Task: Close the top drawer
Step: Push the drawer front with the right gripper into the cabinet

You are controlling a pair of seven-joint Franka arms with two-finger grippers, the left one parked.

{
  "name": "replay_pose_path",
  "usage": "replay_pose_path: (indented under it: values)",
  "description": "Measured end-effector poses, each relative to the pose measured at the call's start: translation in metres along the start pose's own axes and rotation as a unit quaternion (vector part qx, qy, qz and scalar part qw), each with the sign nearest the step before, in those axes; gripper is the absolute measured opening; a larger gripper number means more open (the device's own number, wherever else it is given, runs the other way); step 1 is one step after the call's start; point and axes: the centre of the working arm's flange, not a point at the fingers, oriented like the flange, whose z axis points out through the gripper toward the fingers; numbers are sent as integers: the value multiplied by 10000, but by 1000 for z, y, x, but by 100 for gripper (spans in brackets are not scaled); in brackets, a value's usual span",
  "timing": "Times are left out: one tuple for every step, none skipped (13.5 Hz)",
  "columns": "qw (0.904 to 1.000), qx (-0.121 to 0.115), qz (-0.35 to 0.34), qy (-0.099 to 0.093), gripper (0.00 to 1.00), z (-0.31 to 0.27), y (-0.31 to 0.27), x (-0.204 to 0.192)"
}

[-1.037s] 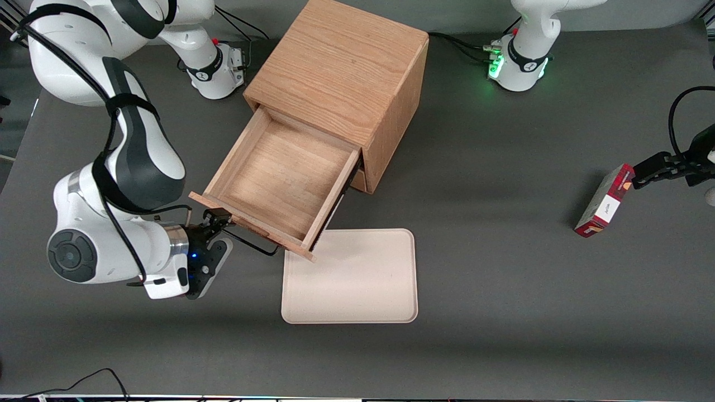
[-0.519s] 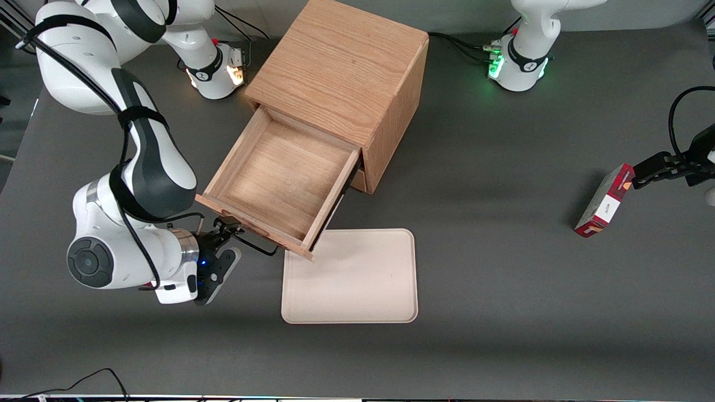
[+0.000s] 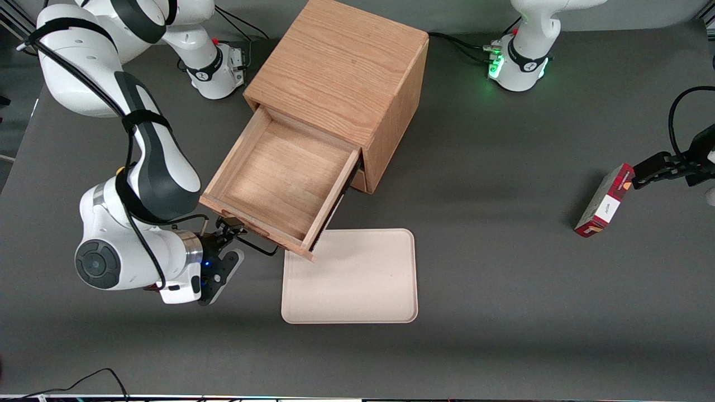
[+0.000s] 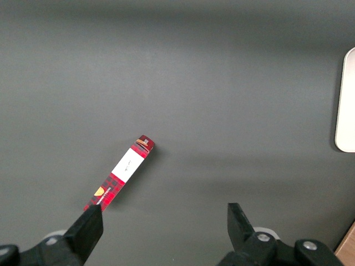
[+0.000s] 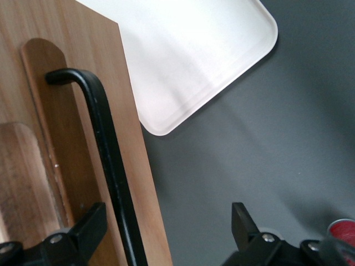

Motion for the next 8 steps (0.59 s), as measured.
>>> replay_pose_path:
  values:
    - [9999, 75, 113, 23, 100, 3, -1, 1]
    - [9997, 147, 202, 32, 100, 6, -3, 2]
    - [9994, 194, 276, 25, 100, 9, -6, 3]
    - [9991, 211, 355, 18, 100, 11, -9, 5]
    - [9988, 229, 431, 5, 100, 13, -13, 5]
    - [9984, 265, 492, -3, 100, 15, -19, 6]
    - [9981, 306, 536, 13, 100, 16, -25, 6]
    - [9978, 344, 566, 4, 100, 16, -32, 6]
